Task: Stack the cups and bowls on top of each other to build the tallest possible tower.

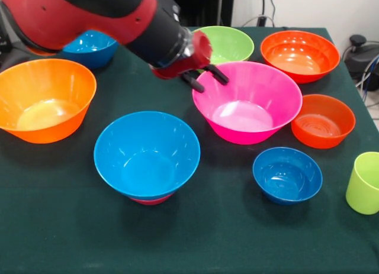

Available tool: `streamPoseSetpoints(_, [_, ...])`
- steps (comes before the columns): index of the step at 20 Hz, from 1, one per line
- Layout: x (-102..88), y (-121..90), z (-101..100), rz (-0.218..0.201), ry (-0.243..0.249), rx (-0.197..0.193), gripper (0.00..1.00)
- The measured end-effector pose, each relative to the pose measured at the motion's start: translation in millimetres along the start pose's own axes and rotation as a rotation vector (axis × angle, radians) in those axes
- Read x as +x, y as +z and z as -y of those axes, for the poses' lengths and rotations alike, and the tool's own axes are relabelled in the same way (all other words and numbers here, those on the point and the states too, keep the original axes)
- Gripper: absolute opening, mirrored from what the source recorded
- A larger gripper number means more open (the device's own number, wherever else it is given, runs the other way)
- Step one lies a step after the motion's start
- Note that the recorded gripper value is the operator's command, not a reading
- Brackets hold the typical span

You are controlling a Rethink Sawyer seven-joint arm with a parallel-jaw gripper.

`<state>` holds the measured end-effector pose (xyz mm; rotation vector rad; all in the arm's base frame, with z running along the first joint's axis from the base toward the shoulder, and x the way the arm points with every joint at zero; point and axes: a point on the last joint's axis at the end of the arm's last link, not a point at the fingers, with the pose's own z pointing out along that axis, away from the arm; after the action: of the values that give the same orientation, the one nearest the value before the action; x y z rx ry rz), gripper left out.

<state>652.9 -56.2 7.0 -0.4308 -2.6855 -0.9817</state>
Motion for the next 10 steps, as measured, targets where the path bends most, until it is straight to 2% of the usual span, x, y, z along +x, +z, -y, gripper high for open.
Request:
streamPoseSetpoints(4, [1.4,18.6,-5.3,-0.007,-0.015,0.025,1.00])
streamPoseSetpoints(5, [3.2,27.7,-6.9,-0.014,-0.025,0.045,1.00])
streamPoseSetpoints(10, [7.0,43.0,-7.1,-0.029,-0.044,0.090,1.00])
